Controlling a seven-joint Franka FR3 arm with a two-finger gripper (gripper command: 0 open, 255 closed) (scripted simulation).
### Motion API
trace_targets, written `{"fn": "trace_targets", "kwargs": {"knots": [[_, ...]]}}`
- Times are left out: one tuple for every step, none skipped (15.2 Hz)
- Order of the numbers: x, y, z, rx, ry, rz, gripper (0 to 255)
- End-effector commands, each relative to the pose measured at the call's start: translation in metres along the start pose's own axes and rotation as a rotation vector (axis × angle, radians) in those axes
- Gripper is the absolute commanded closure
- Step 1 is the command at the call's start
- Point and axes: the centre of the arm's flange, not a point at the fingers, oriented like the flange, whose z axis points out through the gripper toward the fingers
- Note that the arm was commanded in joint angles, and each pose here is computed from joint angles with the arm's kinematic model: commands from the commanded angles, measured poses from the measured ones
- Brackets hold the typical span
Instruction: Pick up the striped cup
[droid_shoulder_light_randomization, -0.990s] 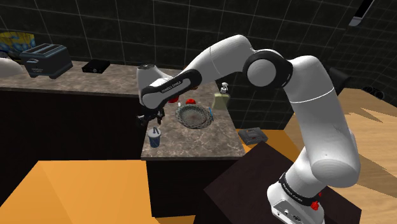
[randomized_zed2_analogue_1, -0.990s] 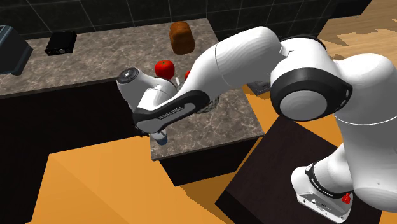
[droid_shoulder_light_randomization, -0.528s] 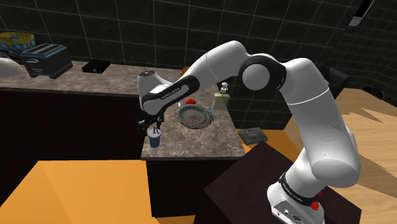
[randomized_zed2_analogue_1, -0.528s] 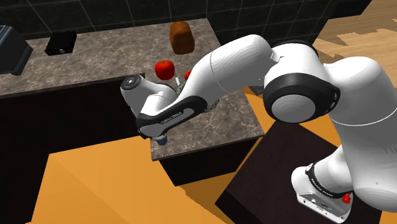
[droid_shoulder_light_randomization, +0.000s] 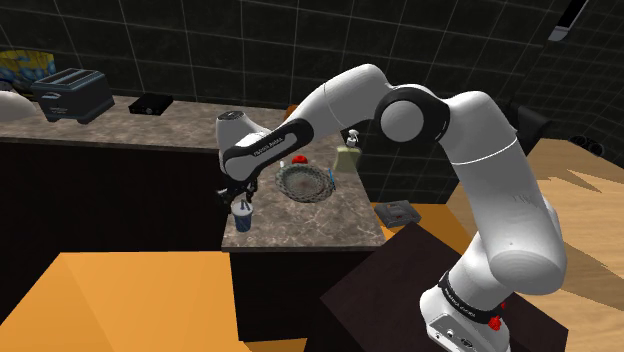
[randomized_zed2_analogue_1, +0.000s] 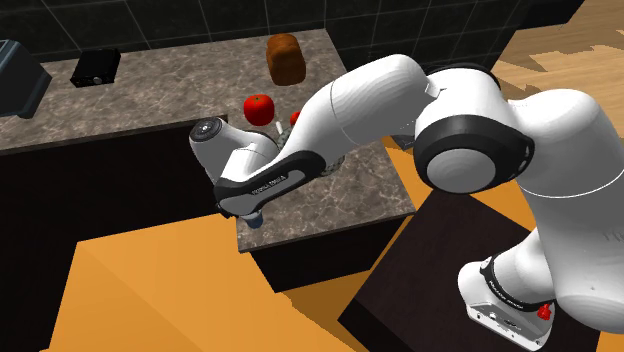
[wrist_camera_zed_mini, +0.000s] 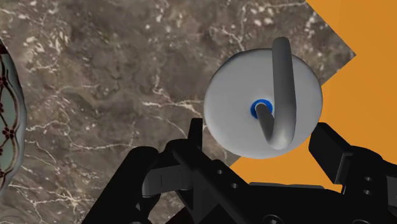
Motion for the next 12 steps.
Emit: {"fn": "trace_targets", "kwargs": {"knots": [[0.0,0.0,0.001,0.0,-0.001,-0.001,255],[0.0,0.0,-0.004,0.0,-0.001,-0.001,255],[-0.001,0.0,-0.01,0.0,-0.001,-0.001,255],[-0.001,0.0,-0.015,0.0,-0.001,-0.001,255],[-0.001,0.0,-0.02,0.0,-0.001,-0.001,255],[-0.001,0.001,-0.026,0.0,-0.001,-0.001,255],[-0.001,0.001,-0.031,0.0,-0.001,-0.001,255],[-0.001,0.001,-0.036,0.0,-0.001,-0.001,255],[-0.001,0.001,-0.041,0.0,-0.001,-0.001,255],[-0.001,0.001,-0.047,0.0,-0.001,-0.001,255],[-0.001,0.001,-0.052,0.0,-0.001,-0.001,255],[-0.001,0.001,-0.057,0.0,-0.001,-0.001,255]]}}
